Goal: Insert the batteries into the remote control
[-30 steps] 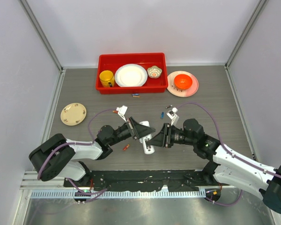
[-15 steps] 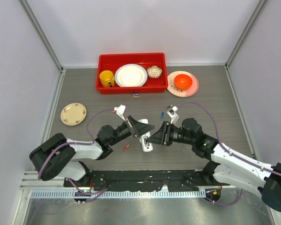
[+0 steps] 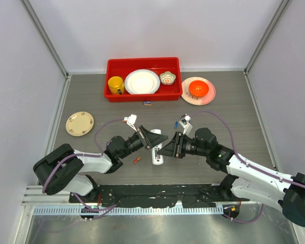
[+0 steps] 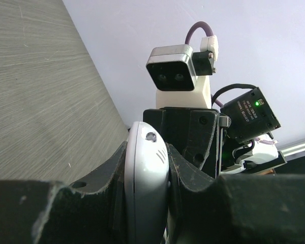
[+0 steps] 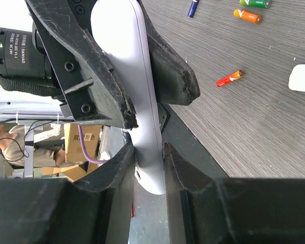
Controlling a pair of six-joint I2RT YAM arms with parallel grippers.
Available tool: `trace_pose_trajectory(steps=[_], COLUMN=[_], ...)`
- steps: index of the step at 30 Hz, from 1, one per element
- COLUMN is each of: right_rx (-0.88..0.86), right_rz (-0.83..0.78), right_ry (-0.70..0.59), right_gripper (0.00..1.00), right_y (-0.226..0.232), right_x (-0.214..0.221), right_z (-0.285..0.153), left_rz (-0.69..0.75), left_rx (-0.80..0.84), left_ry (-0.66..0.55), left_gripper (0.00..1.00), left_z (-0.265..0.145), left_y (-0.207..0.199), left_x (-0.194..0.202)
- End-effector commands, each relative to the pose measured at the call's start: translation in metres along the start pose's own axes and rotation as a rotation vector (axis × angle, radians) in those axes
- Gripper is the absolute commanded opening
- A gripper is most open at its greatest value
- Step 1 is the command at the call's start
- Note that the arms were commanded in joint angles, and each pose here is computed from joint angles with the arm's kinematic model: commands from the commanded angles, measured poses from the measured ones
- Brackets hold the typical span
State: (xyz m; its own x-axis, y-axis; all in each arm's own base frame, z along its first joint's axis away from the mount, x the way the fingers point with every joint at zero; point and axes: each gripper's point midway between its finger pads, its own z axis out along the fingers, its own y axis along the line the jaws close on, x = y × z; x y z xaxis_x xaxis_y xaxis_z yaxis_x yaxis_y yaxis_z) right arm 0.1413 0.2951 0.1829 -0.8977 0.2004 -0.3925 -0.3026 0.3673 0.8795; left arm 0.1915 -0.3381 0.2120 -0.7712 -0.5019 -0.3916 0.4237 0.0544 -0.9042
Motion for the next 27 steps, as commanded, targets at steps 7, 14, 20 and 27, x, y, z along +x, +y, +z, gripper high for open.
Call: trace_pose_trajectory(steps=[7, 14, 20, 27], right_rx=[0.05, 0.085, 0.117, 0.116], right_rz=[-0.043, -0.059, -0.083, -0.1], right_ry=[-0.066, -0.024, 0.0, -0.002], right_gripper=[0.33, 0.36, 0.38, 0.42], right_y=[0.007, 0.001, -0.002, 0.005], right_x=[-0.022, -0.015, -0.011, -0.011], right_z=[-0.002, -0.007, -0.013, -0.023], left_rz=[0.071, 0.065, 0.062, 0.057], left_rx=[0.337, 0.321, 0.317, 0.31], left_ry=[-0.004, -0.017, -0.034, -0.046], left_gripper=[0.0, 0.0, 0.0, 0.0], left_z=[-0.009, -0.01, -0.011, -0.012], left_y=[-0.085, -0.08, -0.081, -0.079], left_x=[0.001, -0.001, -0.004, -0.007])
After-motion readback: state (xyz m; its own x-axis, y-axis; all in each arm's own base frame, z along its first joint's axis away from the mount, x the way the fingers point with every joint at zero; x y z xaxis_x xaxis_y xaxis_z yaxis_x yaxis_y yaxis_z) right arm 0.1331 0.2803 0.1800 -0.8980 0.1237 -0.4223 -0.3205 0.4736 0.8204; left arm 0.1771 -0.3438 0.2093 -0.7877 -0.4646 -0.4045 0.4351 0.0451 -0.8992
